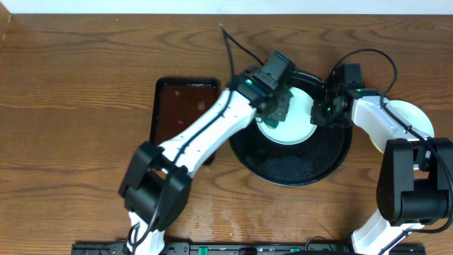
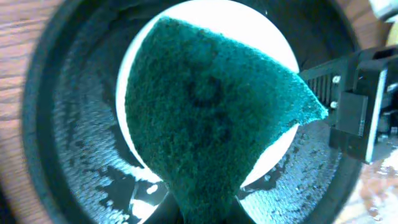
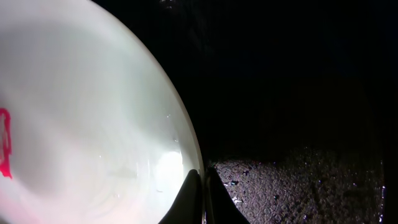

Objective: Clean dirty plates on tray and stack at the side
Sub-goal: 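Carry the sponge with the left gripper onto the red-labeled plate, then scrub the plate with the sponge while the right gripper holds its rim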

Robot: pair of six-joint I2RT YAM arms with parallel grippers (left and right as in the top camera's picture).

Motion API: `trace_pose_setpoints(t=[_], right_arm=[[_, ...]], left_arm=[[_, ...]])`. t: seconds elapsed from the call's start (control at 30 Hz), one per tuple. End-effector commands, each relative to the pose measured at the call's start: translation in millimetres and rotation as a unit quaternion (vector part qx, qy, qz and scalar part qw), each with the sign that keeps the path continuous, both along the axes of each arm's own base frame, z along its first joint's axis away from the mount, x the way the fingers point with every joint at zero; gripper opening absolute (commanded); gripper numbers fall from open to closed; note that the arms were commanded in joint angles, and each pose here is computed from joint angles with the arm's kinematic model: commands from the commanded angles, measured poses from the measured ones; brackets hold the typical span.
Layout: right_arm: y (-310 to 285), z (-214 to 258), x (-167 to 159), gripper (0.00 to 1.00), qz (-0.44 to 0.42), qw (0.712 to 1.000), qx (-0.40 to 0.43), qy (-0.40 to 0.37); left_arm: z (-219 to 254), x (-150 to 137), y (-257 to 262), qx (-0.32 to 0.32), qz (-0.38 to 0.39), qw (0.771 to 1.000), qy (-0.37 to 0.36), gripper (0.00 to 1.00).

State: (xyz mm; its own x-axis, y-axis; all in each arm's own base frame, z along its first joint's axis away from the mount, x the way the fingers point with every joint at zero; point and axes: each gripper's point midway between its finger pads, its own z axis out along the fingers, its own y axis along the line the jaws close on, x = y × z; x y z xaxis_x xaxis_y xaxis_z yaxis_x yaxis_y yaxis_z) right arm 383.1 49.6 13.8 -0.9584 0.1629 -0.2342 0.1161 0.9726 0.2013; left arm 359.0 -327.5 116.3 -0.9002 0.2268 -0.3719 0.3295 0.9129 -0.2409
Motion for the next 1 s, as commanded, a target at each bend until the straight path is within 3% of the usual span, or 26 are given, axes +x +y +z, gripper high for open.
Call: trace_pose_setpoints(t=[0.0, 0.97], right_arm=[[3.6, -5.3, -4.4, 0.01, 0.006, 1.000, 0.005, 0.010], [3.6, -5.1, -3.6, 0.01, 0.008, 1.000, 0.004, 0.008]], left_arm=[[-15.6, 10.6, -6.8, 0.030, 0.000, 0.999, -0.024, 0.08], [-127.5, 30.5, -13.4, 0.089, -0.011, 0.996, -0.013, 0.08]])
